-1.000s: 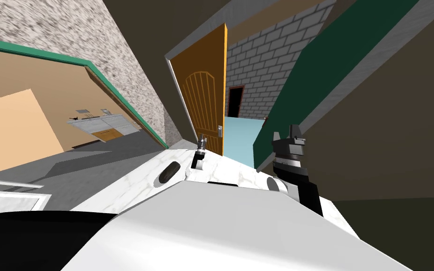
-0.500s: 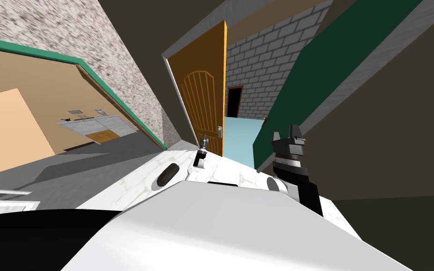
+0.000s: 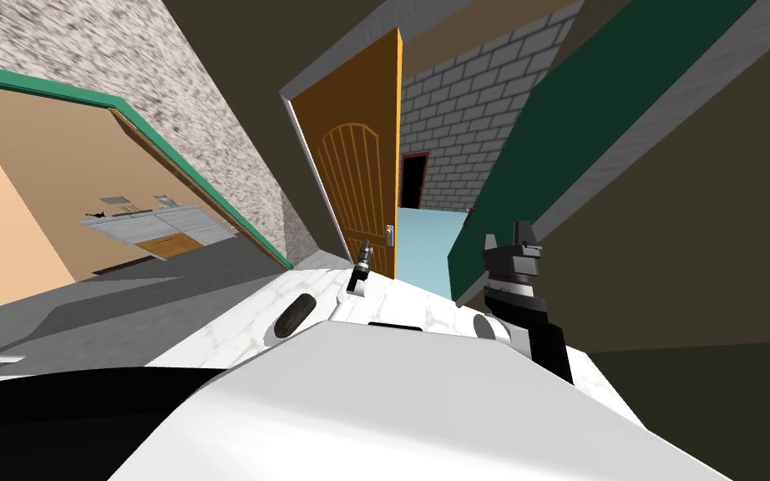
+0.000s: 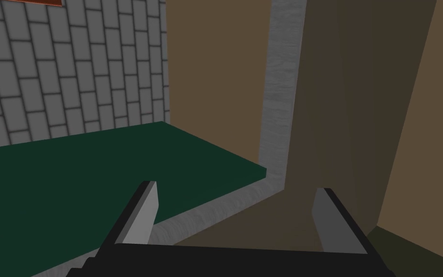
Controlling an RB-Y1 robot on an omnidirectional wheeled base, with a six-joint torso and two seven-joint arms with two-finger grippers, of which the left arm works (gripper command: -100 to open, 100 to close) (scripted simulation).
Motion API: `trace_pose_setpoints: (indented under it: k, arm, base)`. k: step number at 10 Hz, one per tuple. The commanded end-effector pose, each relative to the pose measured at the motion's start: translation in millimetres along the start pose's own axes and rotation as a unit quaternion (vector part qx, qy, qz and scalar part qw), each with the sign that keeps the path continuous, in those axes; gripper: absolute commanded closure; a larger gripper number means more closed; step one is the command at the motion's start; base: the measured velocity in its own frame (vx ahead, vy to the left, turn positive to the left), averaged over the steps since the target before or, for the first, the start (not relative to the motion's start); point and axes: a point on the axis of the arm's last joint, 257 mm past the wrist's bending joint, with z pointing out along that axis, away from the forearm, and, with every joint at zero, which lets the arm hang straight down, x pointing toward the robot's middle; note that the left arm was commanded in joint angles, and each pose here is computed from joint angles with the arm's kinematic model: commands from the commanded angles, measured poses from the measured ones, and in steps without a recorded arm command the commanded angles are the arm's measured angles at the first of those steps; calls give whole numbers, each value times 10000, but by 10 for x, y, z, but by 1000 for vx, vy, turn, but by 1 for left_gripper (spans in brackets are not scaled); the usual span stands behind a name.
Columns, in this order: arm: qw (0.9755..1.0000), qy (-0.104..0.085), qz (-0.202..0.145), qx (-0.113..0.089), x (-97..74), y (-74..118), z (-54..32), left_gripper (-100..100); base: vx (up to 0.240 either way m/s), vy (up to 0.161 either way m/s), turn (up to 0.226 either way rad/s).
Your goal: Push the door open
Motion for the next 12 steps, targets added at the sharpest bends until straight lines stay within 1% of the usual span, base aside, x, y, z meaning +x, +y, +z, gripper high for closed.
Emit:
trace_pose_setpoints:
  k: [1,2,4,5,7,8,11,12]
  arm:
    - [9999,64,-4,-137,49,117,63,-100]
    - [9998,57,0,-202,42,176,41,-100]
    - [9993,142,-2,-343,116,300,131,-100]
    - [9990,133,3,-420,107,369,102,-100]
    - [9980,209,8,-599,175,520,167,-100]
    - [9978,206,10,-631,170,548,154,-100]
    - [9957,309,21,-870,270,737,235,-100]
    - [9953,303,25,-920,262,780,213,-100]
  base:
    - [78,47,-76]
    - [66,40,-29]
    - [72,36,-57]
    - [48,44,-25]
    - [55,48,-50]
    - [48,37,-33]
    - [66,47,-59]
    - [60,43,-19]
